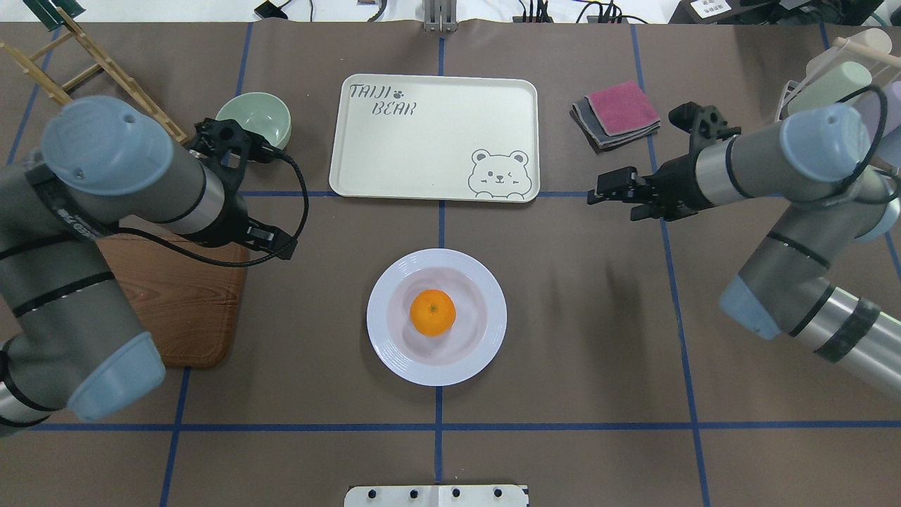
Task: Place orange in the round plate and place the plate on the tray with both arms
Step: 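Open the left gripper and withdraw it while the right arm reaches toward the plate, then lower the right gripper to the white plate rim and grip it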
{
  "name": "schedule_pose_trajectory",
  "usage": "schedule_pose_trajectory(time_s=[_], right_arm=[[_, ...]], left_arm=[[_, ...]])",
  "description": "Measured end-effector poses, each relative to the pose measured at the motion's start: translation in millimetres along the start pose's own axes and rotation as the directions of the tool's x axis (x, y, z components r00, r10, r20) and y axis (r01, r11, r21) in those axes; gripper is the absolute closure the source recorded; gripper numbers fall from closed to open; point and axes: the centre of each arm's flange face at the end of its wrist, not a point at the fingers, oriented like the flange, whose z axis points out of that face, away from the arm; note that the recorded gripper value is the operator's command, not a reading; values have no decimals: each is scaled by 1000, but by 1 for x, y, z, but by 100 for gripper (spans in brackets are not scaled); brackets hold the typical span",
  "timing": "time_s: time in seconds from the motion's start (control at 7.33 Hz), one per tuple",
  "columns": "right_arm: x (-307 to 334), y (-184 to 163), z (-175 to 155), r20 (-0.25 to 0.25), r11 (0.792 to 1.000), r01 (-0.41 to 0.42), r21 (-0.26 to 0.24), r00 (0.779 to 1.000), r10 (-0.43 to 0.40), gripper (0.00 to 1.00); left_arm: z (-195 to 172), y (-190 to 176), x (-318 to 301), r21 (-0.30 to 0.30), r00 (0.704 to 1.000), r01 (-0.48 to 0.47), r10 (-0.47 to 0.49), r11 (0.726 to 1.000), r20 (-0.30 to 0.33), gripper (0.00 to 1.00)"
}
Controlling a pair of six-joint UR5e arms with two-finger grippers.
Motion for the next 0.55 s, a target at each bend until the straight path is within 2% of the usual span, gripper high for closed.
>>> schedule_pose_trajectory(time_s=[0.14, 0.27, 0.41, 0.55], right_arm=[[-18, 39, 16, 117, 996, -84, 34, 990, 79, 1], [-32, 78, 28, 219, 986, -157, 53, 965, 142, 3], [-43, 116, 38, 291, 974, -216, 70, 938, 187, 2], [-49, 140, 38, 333, 961, -265, 79, 916, 225, 3]], left_arm=[[-5, -3, -31, -14, 1000, -17, 17, 1000, 3, 1], [-7, -4, -56, -21, 1000, -23, 24, 1000, 16, 1], [-10, -5, -75, -23, 999, -25, 25, 999, 30, 1], [-11, -5, -85, -23, 999, -23, 24, 999, 38, 1]])
